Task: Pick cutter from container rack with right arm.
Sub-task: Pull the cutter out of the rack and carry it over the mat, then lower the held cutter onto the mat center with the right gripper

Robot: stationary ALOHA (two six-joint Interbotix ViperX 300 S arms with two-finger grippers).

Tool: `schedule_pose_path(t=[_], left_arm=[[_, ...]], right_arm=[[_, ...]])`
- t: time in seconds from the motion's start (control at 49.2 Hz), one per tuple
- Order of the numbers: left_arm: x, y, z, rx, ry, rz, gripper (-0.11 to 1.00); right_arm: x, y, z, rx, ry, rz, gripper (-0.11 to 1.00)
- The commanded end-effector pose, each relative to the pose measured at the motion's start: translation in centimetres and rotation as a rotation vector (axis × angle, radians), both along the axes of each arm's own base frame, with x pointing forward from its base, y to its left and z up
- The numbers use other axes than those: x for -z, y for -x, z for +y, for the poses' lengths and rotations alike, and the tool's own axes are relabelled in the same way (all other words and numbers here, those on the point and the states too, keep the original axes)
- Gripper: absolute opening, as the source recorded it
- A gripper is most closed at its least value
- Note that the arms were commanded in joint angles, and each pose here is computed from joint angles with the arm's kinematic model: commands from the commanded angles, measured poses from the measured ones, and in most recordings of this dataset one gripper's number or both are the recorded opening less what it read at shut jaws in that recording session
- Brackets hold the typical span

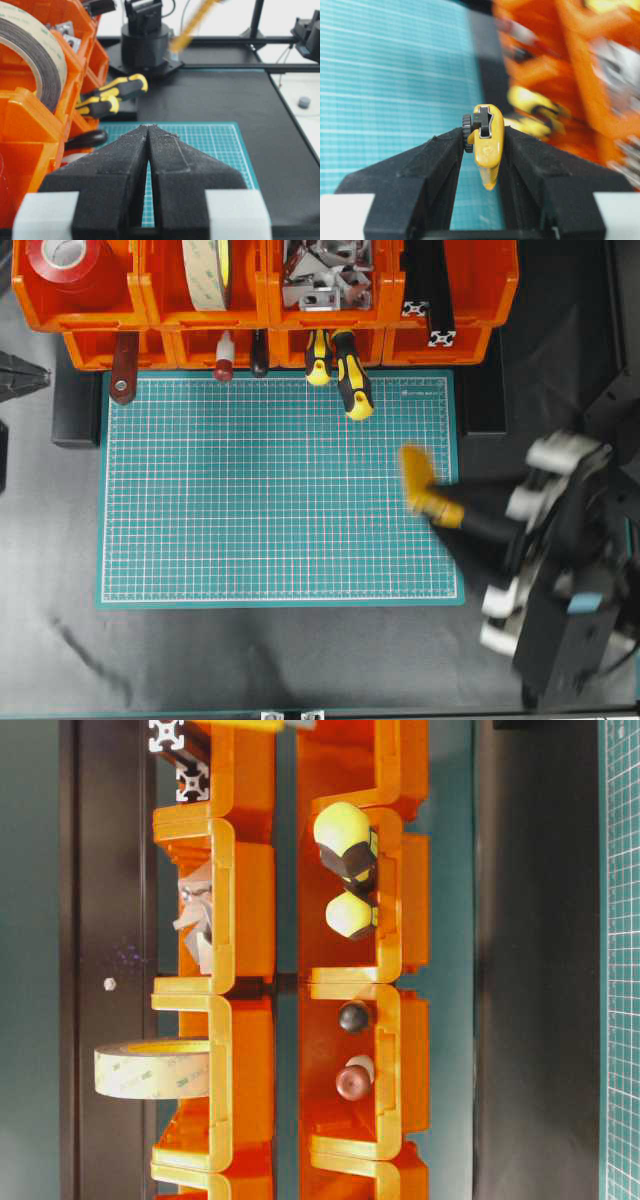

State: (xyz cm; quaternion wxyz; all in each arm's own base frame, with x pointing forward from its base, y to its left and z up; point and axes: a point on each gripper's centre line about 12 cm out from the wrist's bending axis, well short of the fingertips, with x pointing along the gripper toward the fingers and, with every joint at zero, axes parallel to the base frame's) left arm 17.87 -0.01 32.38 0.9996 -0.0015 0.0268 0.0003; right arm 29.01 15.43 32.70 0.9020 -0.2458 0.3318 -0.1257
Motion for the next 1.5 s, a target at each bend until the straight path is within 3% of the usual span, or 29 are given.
schedule_pose_path(t=[0.0, 0.264, 0.406, 0.569, 0.894, 1.483], left_arm=[[-0.5, -0.1, -0.3, 0.015, 0.011, -0.014, 0.00], [-1.4, 0.4, -1.1, 0.063, 0.057, -0.044, 0.00], [-1.8, 0.8, -1.2, 0.069, 0.062, -0.064, 0.00], [-2.4, 1.1, -1.2, 0.068, 0.065, -0.088, 0.00], [-3.5, 1.6, -1.1, 0.070, 0.068, -0.131, 0.00], [-3.3, 1.5, -1.0, 0.064, 0.067, -0.124, 0.00]], right_arm=[[-0.1, -1.5, 2.1, -0.094, -0.066, -0.027, 0.28], [5.2, -5.3, 4.1, -0.223, -0.081, 0.026, 0.28], [8.4, -7.4, 3.3, -0.293, -0.089, 0.046, 0.28], [11.0, -9.8, 0.4, -0.335, -0.070, 0.054, 0.28], [13.1, -13.3, -4.7, -0.368, -0.018, 0.045, 0.28], [15.7, -14.2, -7.4, -0.350, -0.004, 0.096, 0.28]])
